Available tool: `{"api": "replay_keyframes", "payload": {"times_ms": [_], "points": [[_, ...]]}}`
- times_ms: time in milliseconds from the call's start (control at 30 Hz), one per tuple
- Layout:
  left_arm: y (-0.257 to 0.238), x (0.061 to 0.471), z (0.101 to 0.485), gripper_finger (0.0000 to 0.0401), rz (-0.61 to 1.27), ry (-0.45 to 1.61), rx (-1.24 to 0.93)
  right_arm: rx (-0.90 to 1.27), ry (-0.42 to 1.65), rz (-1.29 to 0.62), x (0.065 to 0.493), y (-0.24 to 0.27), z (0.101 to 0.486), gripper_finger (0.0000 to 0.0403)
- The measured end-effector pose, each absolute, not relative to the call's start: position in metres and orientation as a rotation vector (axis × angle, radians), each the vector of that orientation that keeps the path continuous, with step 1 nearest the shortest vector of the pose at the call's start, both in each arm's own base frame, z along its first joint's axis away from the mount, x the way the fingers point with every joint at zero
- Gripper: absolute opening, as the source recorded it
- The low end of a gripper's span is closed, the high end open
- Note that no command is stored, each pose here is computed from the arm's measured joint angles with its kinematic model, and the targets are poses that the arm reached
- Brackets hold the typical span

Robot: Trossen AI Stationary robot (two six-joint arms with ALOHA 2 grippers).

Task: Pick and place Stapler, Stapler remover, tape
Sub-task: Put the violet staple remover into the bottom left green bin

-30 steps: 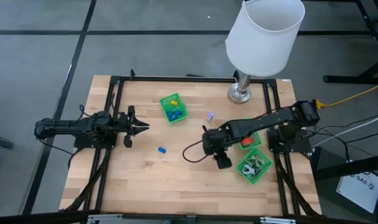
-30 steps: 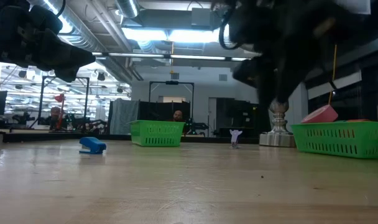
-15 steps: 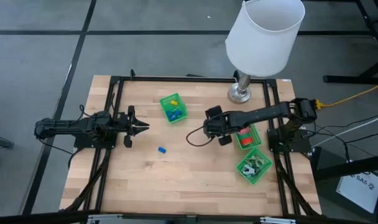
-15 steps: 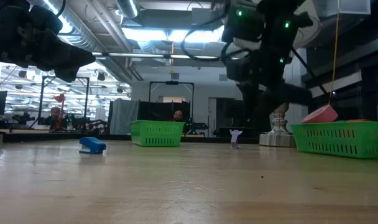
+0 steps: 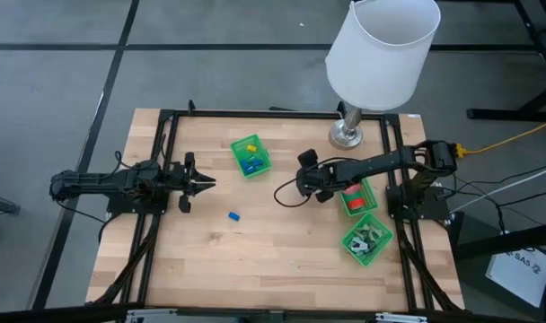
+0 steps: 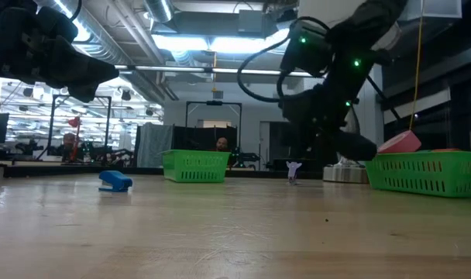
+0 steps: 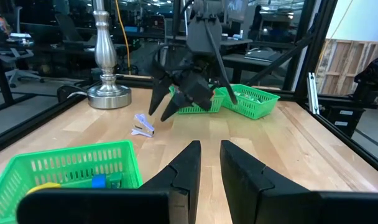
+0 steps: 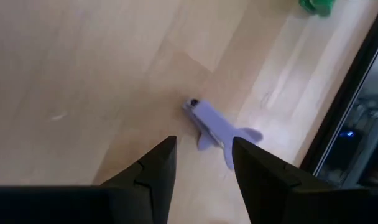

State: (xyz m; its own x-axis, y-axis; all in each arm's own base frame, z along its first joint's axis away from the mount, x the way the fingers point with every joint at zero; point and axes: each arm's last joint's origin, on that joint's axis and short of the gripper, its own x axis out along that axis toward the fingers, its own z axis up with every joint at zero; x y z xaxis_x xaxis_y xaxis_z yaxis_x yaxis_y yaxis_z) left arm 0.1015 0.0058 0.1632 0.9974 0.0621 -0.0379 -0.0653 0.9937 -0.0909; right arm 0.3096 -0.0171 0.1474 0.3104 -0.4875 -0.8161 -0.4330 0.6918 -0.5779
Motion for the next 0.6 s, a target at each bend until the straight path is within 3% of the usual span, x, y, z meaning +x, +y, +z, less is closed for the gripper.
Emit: {"api": "replay_keyframes", "payload": {"times_ms": [333,600], "points": [[0.006,0.101,0.163,0.0058,0.064,0.035,-0.092,-0.977,1.272,-0.119,0.304,-0.020,0.134,0.0159],[0.006,0.101,0.163,0.0058,0.064,0.035,-0.092,-0.843,1.152,0.041,0.327,-0.020,0.160,0.0159]]}}
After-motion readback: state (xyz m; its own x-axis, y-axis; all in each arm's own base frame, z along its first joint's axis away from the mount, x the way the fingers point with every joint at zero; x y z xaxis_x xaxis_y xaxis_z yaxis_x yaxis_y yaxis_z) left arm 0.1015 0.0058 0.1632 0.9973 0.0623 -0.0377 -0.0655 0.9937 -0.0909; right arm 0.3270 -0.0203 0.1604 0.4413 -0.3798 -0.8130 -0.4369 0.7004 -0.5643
